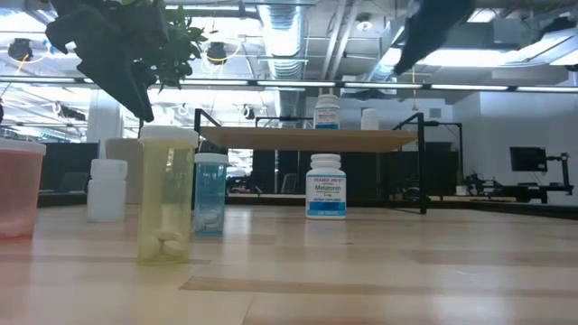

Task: Pick and place medicine bottles onto shelf by color
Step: Align the white and blue bottle with the other white and blue bottles on the shelf

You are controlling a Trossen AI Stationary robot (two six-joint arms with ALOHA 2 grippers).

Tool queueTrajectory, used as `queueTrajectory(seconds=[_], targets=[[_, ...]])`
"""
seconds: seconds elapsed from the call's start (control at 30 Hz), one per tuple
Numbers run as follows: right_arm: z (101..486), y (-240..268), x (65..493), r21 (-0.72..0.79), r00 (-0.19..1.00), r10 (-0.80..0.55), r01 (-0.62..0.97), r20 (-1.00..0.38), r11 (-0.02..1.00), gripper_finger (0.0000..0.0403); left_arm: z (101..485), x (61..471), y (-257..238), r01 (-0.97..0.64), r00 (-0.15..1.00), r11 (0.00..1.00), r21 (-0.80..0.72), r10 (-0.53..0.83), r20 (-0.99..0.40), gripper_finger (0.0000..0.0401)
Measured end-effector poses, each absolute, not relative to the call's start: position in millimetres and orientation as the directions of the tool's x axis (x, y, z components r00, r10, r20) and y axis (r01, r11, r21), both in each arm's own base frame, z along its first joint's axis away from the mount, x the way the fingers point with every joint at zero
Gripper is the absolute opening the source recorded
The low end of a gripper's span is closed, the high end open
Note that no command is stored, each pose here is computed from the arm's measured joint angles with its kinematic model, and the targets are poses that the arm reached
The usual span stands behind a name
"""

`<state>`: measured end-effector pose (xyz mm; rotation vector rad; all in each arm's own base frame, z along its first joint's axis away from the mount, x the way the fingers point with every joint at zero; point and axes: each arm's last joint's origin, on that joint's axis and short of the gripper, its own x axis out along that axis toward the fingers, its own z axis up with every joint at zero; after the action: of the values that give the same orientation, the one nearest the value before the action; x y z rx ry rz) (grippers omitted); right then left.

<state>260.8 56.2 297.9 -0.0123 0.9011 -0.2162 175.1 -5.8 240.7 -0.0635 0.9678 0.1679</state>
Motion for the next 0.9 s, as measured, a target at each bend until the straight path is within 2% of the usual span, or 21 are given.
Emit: queueTrajectory(seconds=[0.13, 0.23, 0.37, 0.47, 0.6, 0.9], targets=[[289.5, 53.0, 274.9, -0.131, 0.605, -0.206, 0.165, -0.769, 0.977, 0.0244, 240.7, 175.2, -5.8, -0.171, 0.556, 0.985, 0.021, 0.114, -0.824, 0.0162], [280.5, 46.7, 287.4, -0.137, 0.599, -0.244, 0.218, -0.763, 0.966, 0.0246, 240.7, 175.2, -5.8, -0.171, 0.556, 0.985, 0.021, 0.114, -0.824, 0.0162], [260.7, 38.4, 303.0, -0.131, 0.550, -0.246, 0.240, -0.798, 0.962, 0.0259, 240.8, 175.2, -5.8, -0.171, 0.556, 0.985, 0.021, 0.114, -0.823, 0.0162], [248.5, 37.5, 313.8, -0.123, 0.537, -0.218, 0.207, -0.815, 0.971, 0.0278, 240.7, 175.2, -5.8, -0.171, 0.555, 0.985, 0.021, 0.114, -0.824, 0.0162], [242.4, 40.5, 326.8, -0.205, 0.522, -0.229, 0.104, -0.822, 0.973, 0.0299, 240.7, 175.1, -5.8, -0.172, 0.555, 0.985, 0.021, 0.114, -0.824, 0.0162], [246.2, 54.6, 350.8, -0.213, 0.492, -0.199, 0.029, -0.847, 0.977, 0.0303, 240.9, 175.3, -5.5, -0.179, 0.556, 0.983, 0.029, 0.125, -0.821, 0.0162]])
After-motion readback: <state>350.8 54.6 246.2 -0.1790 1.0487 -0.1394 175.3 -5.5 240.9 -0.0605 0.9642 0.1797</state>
